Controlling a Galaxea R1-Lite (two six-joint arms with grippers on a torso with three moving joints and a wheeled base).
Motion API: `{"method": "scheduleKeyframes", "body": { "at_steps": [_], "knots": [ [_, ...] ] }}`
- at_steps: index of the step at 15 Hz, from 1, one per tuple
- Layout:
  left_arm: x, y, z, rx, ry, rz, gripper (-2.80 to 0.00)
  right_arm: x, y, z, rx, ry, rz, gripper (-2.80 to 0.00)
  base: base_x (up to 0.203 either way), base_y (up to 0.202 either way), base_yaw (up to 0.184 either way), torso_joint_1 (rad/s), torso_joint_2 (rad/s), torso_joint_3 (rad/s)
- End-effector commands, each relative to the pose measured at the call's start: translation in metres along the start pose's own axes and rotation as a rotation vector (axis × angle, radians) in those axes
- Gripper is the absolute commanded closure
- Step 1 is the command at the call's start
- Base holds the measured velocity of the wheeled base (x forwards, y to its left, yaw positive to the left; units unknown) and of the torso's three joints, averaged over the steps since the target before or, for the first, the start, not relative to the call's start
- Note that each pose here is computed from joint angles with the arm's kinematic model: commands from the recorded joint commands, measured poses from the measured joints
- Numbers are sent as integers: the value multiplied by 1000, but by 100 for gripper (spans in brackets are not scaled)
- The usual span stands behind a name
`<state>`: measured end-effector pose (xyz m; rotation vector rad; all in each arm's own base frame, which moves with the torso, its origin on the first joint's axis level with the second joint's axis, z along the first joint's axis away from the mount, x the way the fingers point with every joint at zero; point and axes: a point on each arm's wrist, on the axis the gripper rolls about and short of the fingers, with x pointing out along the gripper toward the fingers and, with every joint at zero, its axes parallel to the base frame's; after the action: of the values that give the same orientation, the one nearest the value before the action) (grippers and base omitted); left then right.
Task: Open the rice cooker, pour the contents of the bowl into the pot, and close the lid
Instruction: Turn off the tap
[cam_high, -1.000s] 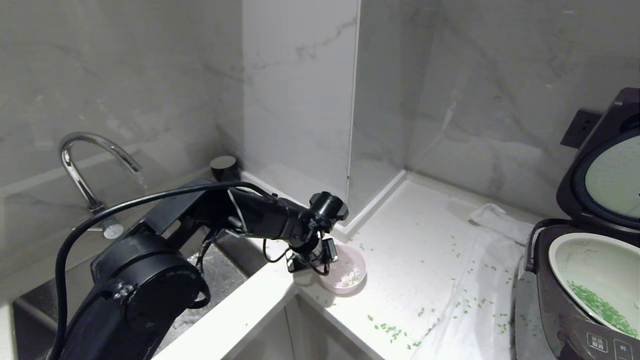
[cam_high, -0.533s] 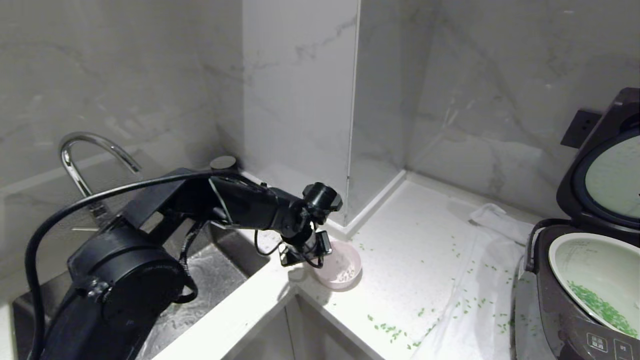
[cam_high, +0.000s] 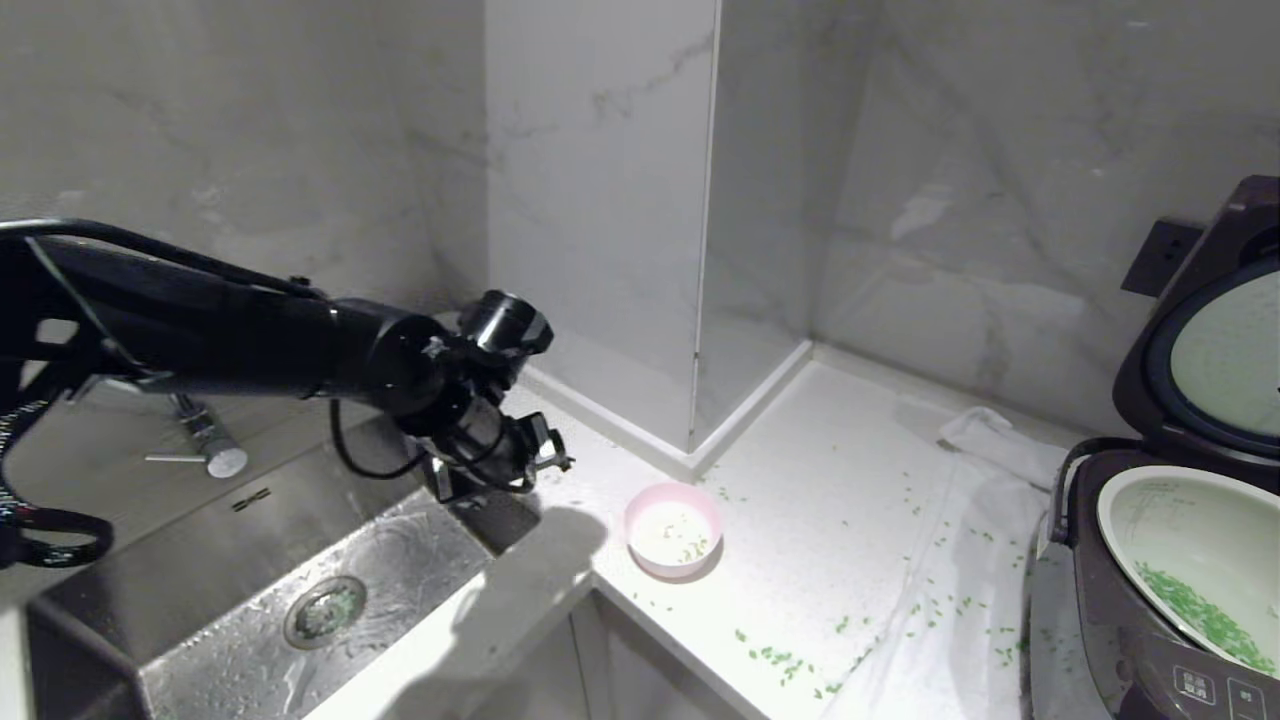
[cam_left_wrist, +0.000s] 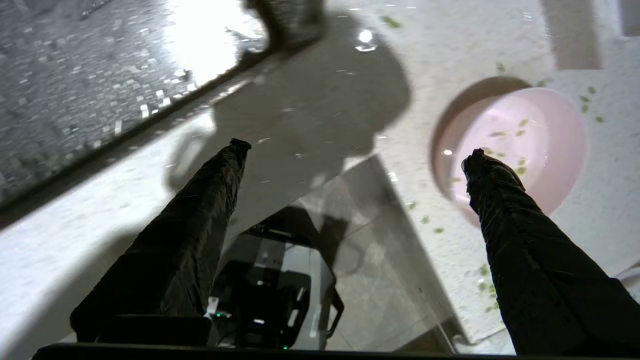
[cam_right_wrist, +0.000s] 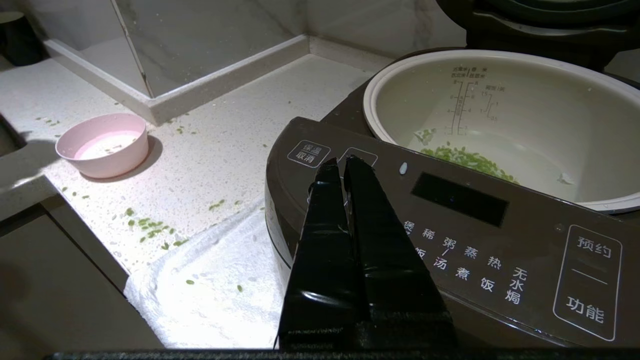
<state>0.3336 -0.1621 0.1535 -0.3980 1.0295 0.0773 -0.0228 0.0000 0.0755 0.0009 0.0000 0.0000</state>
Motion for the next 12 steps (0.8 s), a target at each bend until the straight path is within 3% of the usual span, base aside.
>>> {"method": "scheduleKeyframes", "body": {
  "at_steps": [1, 3, 4, 7, 12],
  "knots": [
    [-30, 43, 0, -51, -25, 4, -280, 0, 0, 0, 0, 2, 0, 0, 0, 0, 0, 0, 0, 0],
    [-29, 74, -6, -61, -35, 14, -280, 0, 0, 0, 1, 2, 0, 0, 0, 0, 0, 0, 0, 0],
    [-30, 91, -9, -67, -45, 19, 0, 0, 0, 0, -1, 2, 0, 0, 0, 0, 0, 0, 0, 0],
    [-28, 145, -7, -142, -102, 71, 0, 0, 0, 0, -1, 2, 0, 0, 0, 0, 0, 0, 0, 0],
    [-10, 243, 28, -315, -213, 231, 0, 0, 0, 0, -1, 2, 0, 0, 0, 0, 0, 0, 0, 0]
  ]
}}
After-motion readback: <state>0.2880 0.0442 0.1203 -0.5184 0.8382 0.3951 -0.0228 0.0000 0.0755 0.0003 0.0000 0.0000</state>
